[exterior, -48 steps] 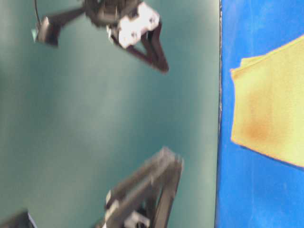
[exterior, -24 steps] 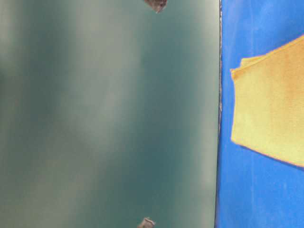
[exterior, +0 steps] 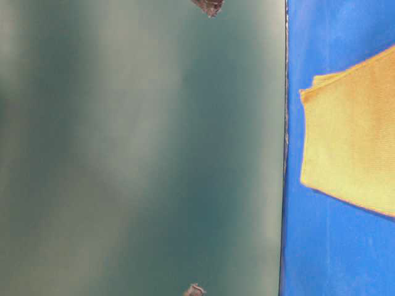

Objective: Fold the orange towel.
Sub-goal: 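Release the towel and pull both grippers back to the sides, then move both grippers to the top corners of the towel and pinch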

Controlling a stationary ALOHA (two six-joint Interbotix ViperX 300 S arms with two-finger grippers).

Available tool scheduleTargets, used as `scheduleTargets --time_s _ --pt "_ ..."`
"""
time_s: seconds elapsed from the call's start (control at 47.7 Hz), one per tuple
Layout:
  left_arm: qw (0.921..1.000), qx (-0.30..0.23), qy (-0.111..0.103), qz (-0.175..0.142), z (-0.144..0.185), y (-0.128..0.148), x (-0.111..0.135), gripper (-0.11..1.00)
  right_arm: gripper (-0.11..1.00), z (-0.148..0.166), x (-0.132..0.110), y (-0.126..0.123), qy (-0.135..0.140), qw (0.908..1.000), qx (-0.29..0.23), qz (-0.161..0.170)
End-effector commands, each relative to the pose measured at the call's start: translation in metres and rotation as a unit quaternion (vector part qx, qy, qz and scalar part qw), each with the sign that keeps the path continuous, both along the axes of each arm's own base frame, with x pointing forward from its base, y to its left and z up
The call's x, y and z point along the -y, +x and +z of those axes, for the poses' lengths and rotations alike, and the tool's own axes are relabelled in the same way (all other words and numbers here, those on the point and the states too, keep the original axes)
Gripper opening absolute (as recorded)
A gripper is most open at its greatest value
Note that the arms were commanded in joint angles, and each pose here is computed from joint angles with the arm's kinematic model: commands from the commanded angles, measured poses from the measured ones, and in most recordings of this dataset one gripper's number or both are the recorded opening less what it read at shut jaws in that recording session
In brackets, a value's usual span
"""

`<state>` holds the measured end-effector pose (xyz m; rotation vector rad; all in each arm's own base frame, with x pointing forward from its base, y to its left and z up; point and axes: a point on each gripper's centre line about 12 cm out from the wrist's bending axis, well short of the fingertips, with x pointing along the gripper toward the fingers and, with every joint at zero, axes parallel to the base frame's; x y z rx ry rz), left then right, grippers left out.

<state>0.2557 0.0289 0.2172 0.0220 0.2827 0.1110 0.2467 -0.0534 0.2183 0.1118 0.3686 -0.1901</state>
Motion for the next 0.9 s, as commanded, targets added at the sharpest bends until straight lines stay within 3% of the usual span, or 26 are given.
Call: scheduleTargets --time_s 0.0,0.105,0.377,0.671,0.881 --pt "0.9995 0.032 0.005 0.002 0.017 0.009 -0.002 0.73 0.61 0.014 0.005 0.006 -0.003 0.9998 0.02 -0.007" --pt "0.9992 0.035 0.013 0.012 0.022 0.019 -0.01 0.73 0.61 0.021 0.02 0.01 -0.005 0.9991 0.024 -0.033" --pt "0.9953 -0.02 0.006 0.095 -0.004 0.062 -0.072 0.73 0.6 -0.004 0.085 0.032 0.003 0.9926 -0.034 -0.117" --pt "0.9839 -0.084 -0.013 0.157 -0.058 0.1 -0.136 0.73 0.6 -0.057 0.137 0.065 0.026 0.9825 -0.108 -0.149" --pt "0.9763 -0.102 -0.022 0.189 -0.092 0.107 -0.17 0.73 0.61 -0.094 0.151 0.077 0.045 0.9777 -0.137 -0.152"
